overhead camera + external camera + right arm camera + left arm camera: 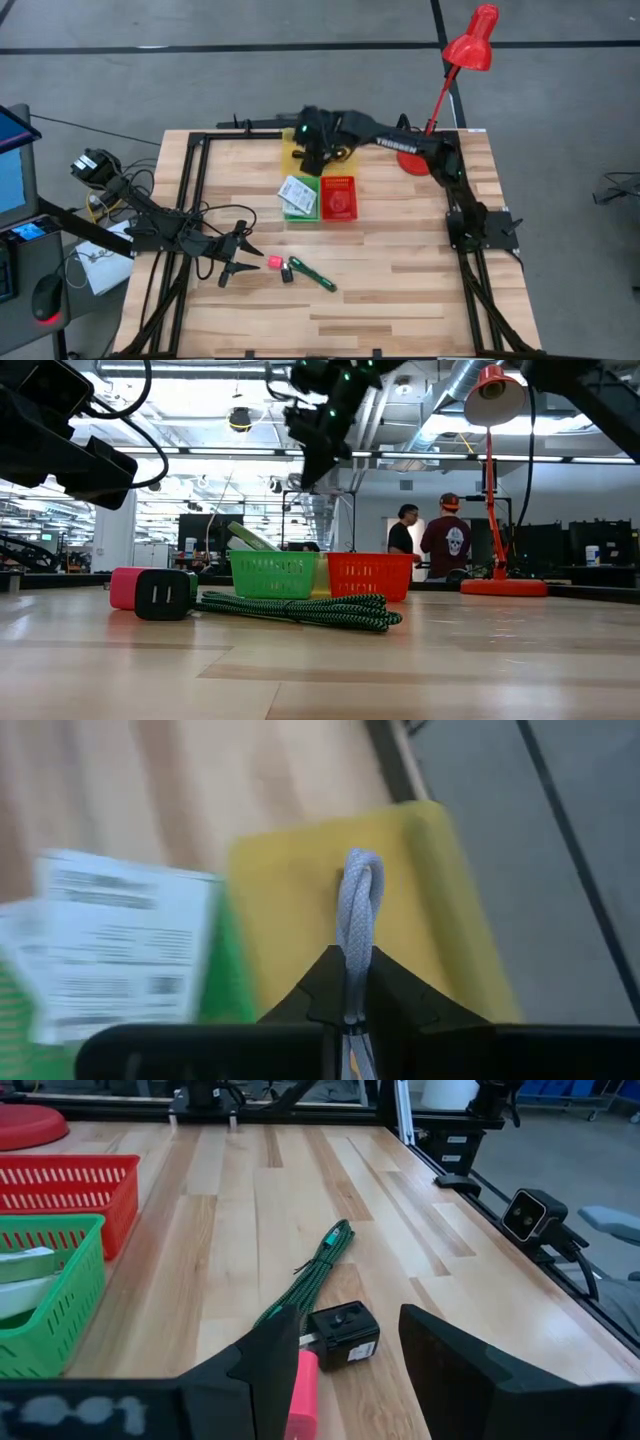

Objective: Pick and place items into bin
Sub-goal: Put the white charger cable into the yellow bin, then put the green charger cable into the yellow bin

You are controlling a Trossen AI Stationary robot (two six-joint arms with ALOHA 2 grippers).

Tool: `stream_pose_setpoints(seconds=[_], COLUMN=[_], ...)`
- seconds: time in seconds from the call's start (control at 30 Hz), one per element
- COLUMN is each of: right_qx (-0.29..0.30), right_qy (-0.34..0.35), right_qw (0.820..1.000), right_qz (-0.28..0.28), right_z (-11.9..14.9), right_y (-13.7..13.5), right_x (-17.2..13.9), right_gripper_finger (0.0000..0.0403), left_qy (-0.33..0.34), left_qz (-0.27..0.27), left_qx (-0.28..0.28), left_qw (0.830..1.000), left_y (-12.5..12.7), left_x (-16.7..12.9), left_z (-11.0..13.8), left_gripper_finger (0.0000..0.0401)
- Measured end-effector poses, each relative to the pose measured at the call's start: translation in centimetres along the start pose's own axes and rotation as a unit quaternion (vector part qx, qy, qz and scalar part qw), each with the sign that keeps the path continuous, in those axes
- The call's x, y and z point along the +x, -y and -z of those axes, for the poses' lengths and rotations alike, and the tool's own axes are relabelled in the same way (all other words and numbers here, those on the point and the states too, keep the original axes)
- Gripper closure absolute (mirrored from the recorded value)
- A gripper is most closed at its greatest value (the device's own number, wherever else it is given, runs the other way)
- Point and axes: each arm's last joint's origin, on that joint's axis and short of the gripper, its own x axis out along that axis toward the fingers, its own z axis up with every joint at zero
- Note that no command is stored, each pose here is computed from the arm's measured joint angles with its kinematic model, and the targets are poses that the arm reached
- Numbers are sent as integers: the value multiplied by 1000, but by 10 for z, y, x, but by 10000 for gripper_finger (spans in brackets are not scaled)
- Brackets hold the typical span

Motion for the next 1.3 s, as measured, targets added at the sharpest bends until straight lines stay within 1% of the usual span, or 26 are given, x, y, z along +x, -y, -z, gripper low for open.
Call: stream_pose_setpoints(seconds=[0.13,0.27,0.4,0.57,0.67,0.8,0.9,1.0,1.07,1.17,1.23,1.3], right_qx=[21,41,44,40,29,13,3,8,12,13,14,18], right_qy=[14,38,48,43,17,-53,-115,-177,-213,-254,-272,-269], right_qw=[1000,998,998,998,999,997,991,980,972,962,956,957], right_qz=[-9,-17,-20,-25,-35,-57,-74,-88,-95,-104,-107,-105], right_z=[4,5,5,5,9,21,32,42,48,54,56,55], right_y=[32,52,59,55,48,38,30,24,20,14,10,7], right_x=[5,7,7,7,7,4,0,-4,-8,-12,-15,-15], right_gripper_finger=[378,347,318,289,279,276,281,288,292,296,297,298], left_qy=[0,0,0,-2,-8,-8,6,35,48,47,30,-4], left_qz=[0,0,-1,-11,-12,-12,-12,-12,-9,-4,-4,-11], left_qx=[6,6,6,8,10,10,-6,-16,3,35,55,72], left_qw=[1000,1000,1000,1000,1000,1000,1000,999,999,998,998,997], left_y=[0,0,0,-1,-1,-1,-1,1,2,4,4,4], left_x=[0,0,0,0,0,0,0,1,4,11,19,28], left_z=[0,0,0,1,2,2,-1,-10,-19,-35,-47,-58], left_gripper_finger=[234,234,234,234,234,234,234,234,234,234,234,234])
